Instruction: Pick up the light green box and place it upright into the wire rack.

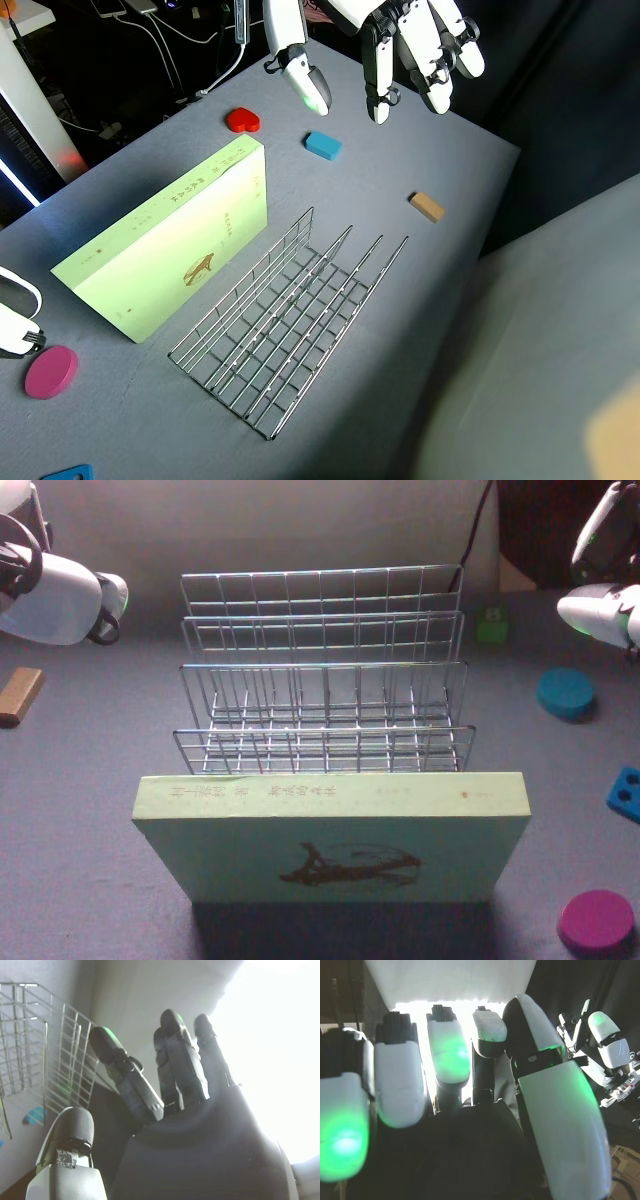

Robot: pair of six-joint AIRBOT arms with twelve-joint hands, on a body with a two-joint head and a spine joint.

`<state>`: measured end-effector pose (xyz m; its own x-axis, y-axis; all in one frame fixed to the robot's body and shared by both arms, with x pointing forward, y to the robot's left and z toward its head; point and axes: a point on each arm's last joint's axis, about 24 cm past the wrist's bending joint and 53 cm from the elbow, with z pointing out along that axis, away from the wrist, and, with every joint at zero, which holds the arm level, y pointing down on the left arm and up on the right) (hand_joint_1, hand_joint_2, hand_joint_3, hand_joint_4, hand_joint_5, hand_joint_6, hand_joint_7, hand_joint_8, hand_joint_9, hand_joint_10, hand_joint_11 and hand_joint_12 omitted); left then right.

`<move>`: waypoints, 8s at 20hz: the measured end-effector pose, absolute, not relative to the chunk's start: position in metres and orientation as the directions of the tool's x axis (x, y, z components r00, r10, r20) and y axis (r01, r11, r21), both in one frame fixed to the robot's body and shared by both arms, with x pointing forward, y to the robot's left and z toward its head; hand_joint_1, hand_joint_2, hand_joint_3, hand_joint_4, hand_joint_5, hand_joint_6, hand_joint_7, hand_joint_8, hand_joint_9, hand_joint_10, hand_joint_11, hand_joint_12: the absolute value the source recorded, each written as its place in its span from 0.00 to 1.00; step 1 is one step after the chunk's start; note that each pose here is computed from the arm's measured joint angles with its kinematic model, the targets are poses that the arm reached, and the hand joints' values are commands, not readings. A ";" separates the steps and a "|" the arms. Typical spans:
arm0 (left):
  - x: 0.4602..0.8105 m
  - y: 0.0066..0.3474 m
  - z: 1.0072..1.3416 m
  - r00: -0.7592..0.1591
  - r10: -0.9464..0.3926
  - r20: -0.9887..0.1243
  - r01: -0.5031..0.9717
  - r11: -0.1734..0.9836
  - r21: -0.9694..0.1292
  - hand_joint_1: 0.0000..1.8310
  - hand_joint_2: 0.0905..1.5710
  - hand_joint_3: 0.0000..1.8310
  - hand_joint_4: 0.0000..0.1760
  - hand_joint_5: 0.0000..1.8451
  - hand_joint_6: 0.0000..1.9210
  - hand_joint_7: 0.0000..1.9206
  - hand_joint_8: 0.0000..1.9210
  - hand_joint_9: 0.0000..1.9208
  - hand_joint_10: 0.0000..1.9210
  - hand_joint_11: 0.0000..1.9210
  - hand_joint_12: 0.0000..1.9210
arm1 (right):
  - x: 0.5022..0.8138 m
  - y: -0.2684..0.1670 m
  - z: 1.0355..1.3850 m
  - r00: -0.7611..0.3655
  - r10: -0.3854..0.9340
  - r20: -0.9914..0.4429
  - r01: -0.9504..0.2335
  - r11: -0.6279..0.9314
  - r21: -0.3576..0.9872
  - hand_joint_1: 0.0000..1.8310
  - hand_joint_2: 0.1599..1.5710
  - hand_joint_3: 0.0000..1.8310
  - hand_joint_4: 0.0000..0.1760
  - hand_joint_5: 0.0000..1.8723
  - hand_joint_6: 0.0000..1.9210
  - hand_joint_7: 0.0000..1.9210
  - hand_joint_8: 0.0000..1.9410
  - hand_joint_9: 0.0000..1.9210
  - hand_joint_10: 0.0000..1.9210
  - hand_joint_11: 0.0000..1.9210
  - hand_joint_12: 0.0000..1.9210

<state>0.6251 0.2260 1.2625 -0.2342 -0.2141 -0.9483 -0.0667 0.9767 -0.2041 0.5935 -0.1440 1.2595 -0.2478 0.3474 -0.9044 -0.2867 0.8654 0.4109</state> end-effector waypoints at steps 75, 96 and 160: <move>0.641 0.287 1.269 -0.220 0.029 -0.975 -0.053 0.998 0.041 0.09 0.71 0.00 0.18 0.11 0.00 0.09 0.00 0.09 0.00 0.00 0.35 | 0.536 0.021 1.134 -0.719 0.175 -0.672 -0.221 0.860 0.461 0.74 0.71 0.00 0.00 0.42 0.55 0.49 0.57 0.43 0.75 0.42 0.76; 0.639 0.289 1.267 -0.227 0.024 -0.974 -0.061 0.997 0.038 0.09 0.72 0.00 0.18 0.11 0.00 0.09 0.00 0.09 0.00 0.00 0.35 | 0.578 0.000 1.279 -0.497 0.344 -0.797 -0.265 0.814 0.517 0.74 0.72 0.00 0.00 0.40 0.58 0.47 0.60 0.41 0.76 0.40 0.76; 0.636 0.295 1.257 -0.263 -0.004 -0.965 -0.087 0.996 0.020 0.10 0.72 0.00 0.19 0.12 0.00 0.10 0.00 0.10 0.00 0.00 0.34 | 0.661 0.004 1.151 -0.483 0.480 -0.732 -0.084 0.807 0.585 0.74 0.73 0.00 0.00 0.39 0.60 0.47 0.60 0.42 0.76 0.41 0.74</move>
<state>0.6365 0.2948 1.2575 -0.2635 -0.0040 -0.9647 -0.0873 0.9960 0.0197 0.6609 0.0044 1.1507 -0.4831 0.4803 -0.7320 -0.0839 0.8068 0.5848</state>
